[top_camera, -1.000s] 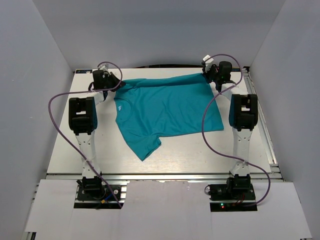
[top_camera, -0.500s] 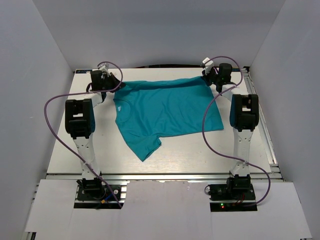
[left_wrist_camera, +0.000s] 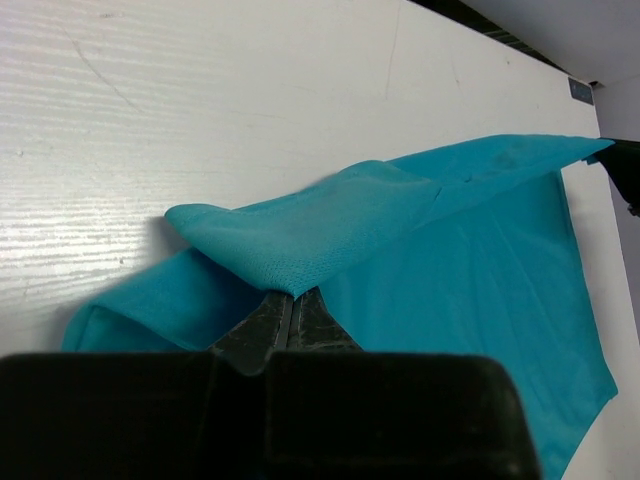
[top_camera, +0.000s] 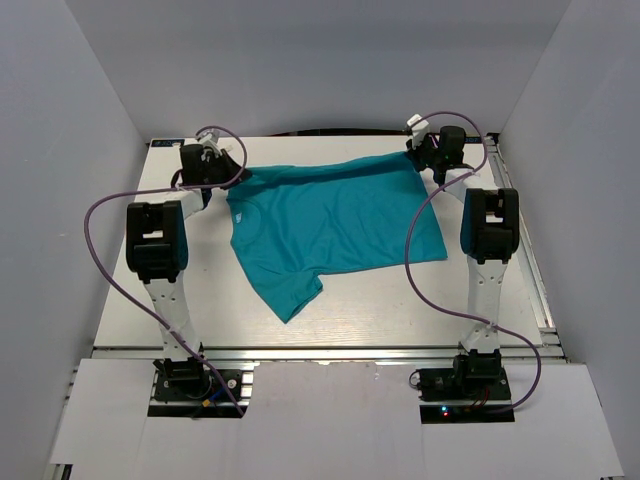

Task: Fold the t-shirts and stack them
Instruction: Fold the flattened T-shirt at the center of the board.

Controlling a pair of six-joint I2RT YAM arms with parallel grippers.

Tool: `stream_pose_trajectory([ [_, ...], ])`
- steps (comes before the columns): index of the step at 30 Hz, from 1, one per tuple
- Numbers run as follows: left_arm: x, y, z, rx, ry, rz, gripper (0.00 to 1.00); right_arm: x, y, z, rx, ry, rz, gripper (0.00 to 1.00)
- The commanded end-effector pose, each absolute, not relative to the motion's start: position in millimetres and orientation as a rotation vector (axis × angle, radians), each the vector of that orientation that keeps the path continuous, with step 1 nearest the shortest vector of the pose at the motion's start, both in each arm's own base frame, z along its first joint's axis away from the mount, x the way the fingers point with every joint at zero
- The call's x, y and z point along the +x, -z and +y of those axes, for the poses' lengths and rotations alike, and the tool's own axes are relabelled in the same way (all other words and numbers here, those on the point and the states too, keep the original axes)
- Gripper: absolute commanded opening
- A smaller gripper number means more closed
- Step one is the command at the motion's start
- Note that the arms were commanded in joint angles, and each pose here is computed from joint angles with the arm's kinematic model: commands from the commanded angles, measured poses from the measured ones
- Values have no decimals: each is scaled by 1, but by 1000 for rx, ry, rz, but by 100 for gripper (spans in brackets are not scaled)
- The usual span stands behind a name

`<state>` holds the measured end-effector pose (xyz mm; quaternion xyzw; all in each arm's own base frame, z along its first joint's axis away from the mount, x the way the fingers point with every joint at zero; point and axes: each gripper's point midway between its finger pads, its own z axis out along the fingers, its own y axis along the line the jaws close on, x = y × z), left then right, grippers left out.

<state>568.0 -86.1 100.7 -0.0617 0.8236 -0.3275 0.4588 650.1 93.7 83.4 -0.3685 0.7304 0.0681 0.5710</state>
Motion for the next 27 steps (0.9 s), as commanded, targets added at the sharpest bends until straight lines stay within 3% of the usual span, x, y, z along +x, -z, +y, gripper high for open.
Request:
stream_pose_trajectory([
  [1,560,-141,-94,-66,809,1958,0,653,-122,87,-842,-117,1662,0],
  [27,548,-117,-94,-80,771,2018,0,642,-113,85,-859,-129,1687,0],
])
